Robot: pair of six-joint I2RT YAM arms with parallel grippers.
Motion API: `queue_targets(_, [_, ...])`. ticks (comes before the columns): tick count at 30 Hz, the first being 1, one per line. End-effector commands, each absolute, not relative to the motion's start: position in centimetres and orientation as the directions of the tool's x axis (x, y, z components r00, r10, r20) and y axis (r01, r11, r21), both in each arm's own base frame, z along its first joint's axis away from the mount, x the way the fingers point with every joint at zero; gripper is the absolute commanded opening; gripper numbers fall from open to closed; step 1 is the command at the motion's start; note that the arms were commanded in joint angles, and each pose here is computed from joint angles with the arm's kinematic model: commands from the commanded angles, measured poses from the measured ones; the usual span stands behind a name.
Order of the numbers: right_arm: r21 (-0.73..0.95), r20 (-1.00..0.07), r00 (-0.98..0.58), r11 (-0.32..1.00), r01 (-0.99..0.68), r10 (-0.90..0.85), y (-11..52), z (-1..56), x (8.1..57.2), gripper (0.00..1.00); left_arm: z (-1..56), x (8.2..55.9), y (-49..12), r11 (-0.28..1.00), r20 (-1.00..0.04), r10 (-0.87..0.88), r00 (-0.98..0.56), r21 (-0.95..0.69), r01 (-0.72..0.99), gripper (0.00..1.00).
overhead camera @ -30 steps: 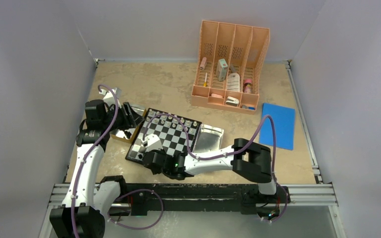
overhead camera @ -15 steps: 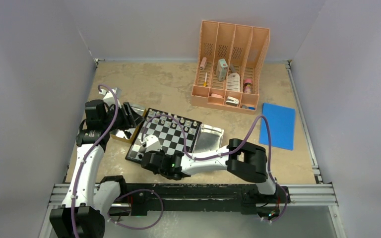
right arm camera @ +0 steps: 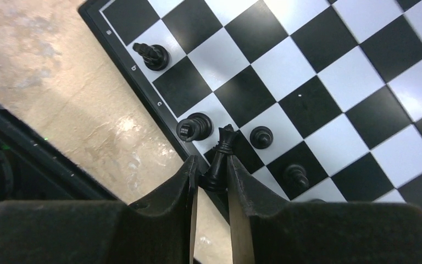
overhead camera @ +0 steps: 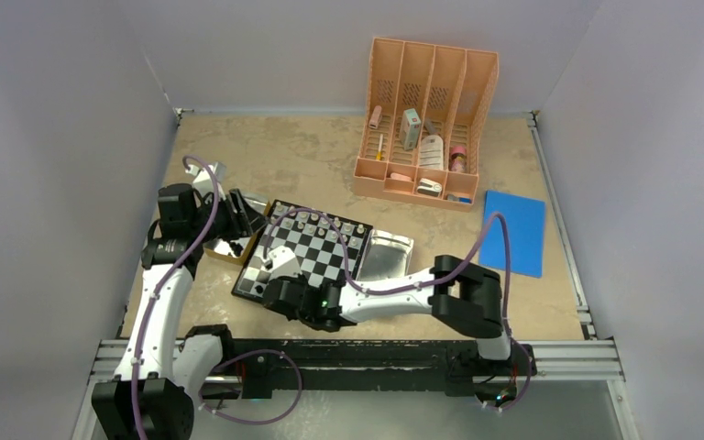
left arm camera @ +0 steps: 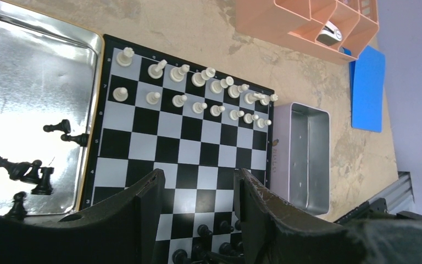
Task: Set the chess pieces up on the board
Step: Pick up the chess piece from the chessboard.
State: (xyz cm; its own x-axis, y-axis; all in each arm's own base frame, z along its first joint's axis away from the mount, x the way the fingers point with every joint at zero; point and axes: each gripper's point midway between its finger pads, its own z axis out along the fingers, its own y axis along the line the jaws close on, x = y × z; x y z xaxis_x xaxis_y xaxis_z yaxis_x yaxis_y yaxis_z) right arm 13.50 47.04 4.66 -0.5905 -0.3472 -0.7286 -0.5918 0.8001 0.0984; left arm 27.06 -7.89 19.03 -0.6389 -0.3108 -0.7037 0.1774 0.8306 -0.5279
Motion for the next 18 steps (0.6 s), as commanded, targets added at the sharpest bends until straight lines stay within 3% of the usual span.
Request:
queue_targets(1, [0.178,-0.805,-0.545,0.783,-0.597,-0.233,47.2,10.8,14.0,0.25,20.7,27.2,-9.4,0.779,-0.722,-0.291,-0.627,-0.56,0.283,0.49])
queue_targets(8, [0.162,-0.856,-0.478,0.777,-0.608,-0.196,45.1,12.8,14.7,0.23,23.1,25.7,-11.8,0.654,-0.653,-0.283,-0.703,-0.667,0.357,0.48])
queue_targets(18, [0.122,-0.987,-0.158,0.717,-0.687,0.017,40.4,22.2,16.2,0.21,25.9,20.9,-16.4,0.387,-0.573,-0.169,-0.802,-0.787,0.481,0.42])
